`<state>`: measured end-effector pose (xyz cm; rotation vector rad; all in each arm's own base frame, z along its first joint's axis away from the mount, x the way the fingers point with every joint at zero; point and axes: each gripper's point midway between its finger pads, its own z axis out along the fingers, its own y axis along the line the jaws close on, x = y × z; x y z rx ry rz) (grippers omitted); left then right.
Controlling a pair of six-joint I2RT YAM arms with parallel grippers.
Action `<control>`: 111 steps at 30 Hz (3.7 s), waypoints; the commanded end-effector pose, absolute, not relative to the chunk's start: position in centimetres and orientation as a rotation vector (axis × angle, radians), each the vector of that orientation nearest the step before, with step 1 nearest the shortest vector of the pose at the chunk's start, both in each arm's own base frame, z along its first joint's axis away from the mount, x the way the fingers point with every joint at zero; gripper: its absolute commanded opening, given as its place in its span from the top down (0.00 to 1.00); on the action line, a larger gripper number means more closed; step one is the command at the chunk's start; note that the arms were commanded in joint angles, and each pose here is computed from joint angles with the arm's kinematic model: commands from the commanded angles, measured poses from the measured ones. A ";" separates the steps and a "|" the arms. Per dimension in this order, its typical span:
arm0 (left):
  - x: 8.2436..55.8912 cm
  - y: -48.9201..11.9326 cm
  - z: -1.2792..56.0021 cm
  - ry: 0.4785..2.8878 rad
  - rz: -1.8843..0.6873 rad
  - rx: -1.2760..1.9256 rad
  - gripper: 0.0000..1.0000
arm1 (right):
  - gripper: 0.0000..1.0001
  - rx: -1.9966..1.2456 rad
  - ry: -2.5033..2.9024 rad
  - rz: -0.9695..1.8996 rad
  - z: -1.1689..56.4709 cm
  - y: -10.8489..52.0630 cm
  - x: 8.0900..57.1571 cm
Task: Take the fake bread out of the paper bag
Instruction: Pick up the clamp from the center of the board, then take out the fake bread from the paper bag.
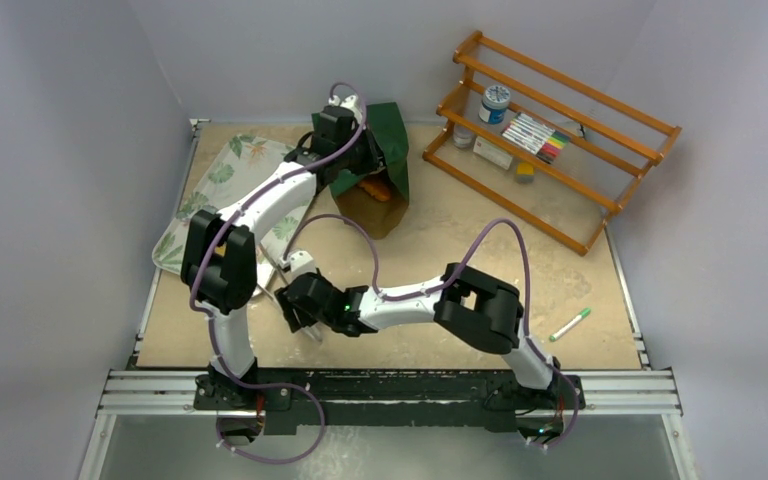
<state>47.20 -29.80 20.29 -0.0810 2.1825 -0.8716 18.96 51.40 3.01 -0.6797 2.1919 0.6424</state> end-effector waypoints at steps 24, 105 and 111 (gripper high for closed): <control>48.0 -29.2 23.3 2.070 -0.924 -0.111 1.00 | 0.61 -0.665 2.112 0.515 5.2 51.8 19.6; 47.3 -28.5 18.2 2.109 -0.859 -0.113 1.00 | 0.66 -0.170 2.211 0.226 17.1 30.5 24.0; 47.3 -28.8 18.8 2.103 -0.880 -0.110 1.00 | 0.66 -0.194 2.207 0.210 16.2 30.9 26.5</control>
